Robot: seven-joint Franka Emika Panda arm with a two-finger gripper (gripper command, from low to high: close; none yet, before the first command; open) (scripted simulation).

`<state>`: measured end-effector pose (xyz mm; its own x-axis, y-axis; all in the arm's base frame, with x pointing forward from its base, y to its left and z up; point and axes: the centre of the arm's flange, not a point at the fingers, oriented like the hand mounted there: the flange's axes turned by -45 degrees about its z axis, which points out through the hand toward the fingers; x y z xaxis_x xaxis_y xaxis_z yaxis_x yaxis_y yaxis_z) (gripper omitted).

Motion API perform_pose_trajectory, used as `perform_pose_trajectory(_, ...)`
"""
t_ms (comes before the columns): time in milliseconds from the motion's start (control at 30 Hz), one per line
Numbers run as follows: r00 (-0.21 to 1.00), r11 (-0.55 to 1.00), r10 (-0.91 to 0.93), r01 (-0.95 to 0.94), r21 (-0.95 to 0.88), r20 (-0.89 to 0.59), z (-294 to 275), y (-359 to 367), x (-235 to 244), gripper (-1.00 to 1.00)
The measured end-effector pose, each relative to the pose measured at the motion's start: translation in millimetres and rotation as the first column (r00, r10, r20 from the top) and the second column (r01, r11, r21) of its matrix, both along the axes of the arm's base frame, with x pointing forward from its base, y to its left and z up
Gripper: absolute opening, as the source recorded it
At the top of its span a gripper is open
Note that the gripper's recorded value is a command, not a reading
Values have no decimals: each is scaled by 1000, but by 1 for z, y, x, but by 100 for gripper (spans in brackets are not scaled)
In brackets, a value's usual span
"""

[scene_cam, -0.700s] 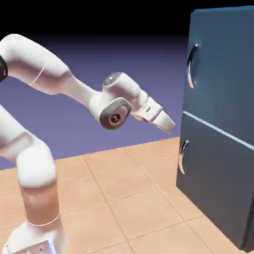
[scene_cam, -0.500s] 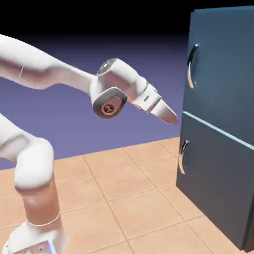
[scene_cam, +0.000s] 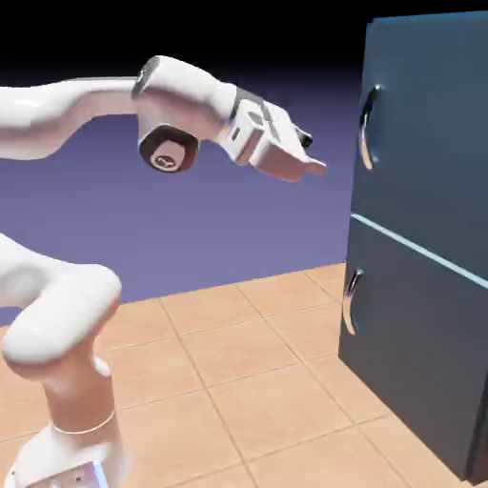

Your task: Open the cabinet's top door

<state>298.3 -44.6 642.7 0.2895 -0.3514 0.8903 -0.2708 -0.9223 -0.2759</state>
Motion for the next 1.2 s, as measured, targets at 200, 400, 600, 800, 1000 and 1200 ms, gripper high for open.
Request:
perform_pose_trajectory(200, 993, 1000, -4, 6, -14, 114, 21, 27, -8, 0)
perform_pose_trajectory(400, 977, 998, 23, -9, -66, 210, 28, 60, 2, 0)
perform_pose_trajectory(600, 959, 988, 76, -37, -147, 275, 19, 91, 31, 0)
perform_pose_trajectory(800, 942, 967, 146, -72, -245, 302, -5, 109, 77, 0)
perform_pose_trajectory(1000, 931, 932, 220, -113, -343, 292, -46, 107, 134, 0)
perform_pose_trajectory(1200, 930, 929, 227, -117, -351, 290, -50, 103, 189, -100)
